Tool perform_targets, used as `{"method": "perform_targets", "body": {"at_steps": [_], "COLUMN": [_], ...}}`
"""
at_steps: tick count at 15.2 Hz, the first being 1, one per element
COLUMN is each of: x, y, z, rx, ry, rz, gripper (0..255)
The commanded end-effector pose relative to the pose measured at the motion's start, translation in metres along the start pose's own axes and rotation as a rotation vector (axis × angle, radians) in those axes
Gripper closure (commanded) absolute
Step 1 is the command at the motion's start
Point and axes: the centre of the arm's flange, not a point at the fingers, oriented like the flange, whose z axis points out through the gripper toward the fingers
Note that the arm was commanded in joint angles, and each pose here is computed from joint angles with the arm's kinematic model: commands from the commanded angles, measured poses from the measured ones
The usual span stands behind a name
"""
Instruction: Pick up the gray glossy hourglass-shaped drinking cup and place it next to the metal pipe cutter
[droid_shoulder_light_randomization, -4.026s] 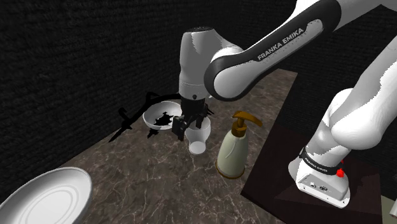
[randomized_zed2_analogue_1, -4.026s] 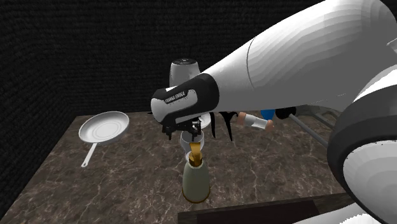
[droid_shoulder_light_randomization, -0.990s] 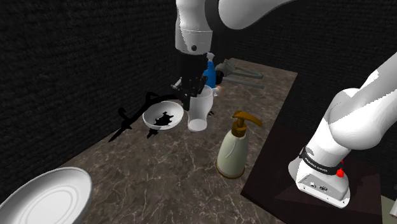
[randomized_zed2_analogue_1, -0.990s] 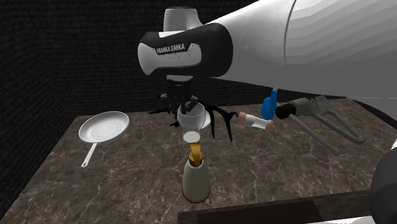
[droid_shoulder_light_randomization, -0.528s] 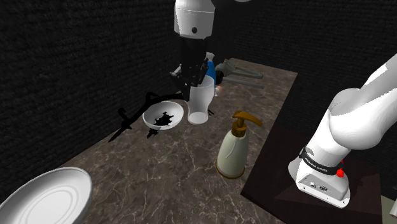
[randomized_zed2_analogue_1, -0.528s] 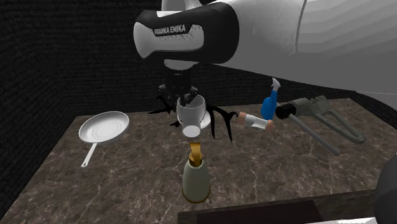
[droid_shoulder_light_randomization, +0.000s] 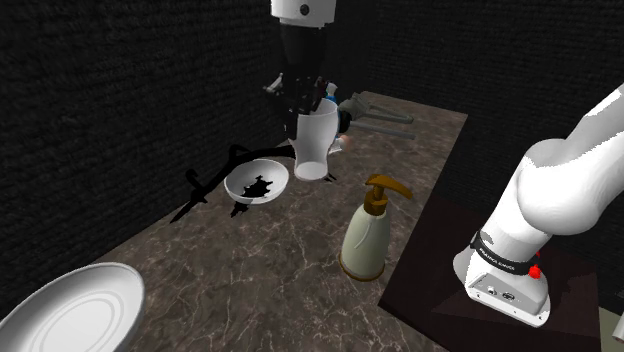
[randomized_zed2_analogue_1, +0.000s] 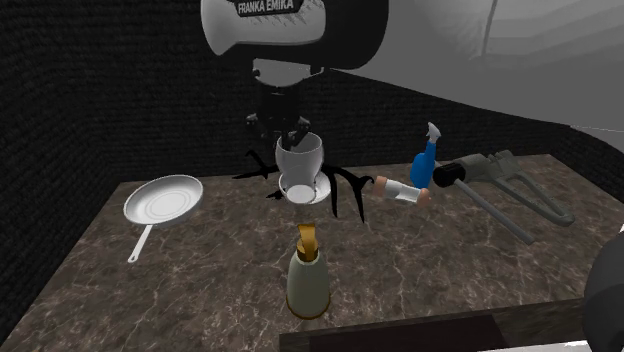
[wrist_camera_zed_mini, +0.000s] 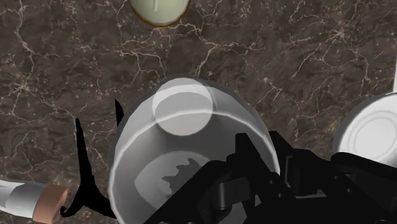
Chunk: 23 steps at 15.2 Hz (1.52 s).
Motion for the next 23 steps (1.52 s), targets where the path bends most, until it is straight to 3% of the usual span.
{"method": "perform_targets", "body": {"at_steps": [1, 23], "x": [0.000, -0.023], "y": [0.014, 0.302], "z": [-0.006, -0.034], "rx": [0.000, 0.000], "ry": [0.000, 0.000], "rz": [0.000, 0.000], "gripper": [255, 255]}}
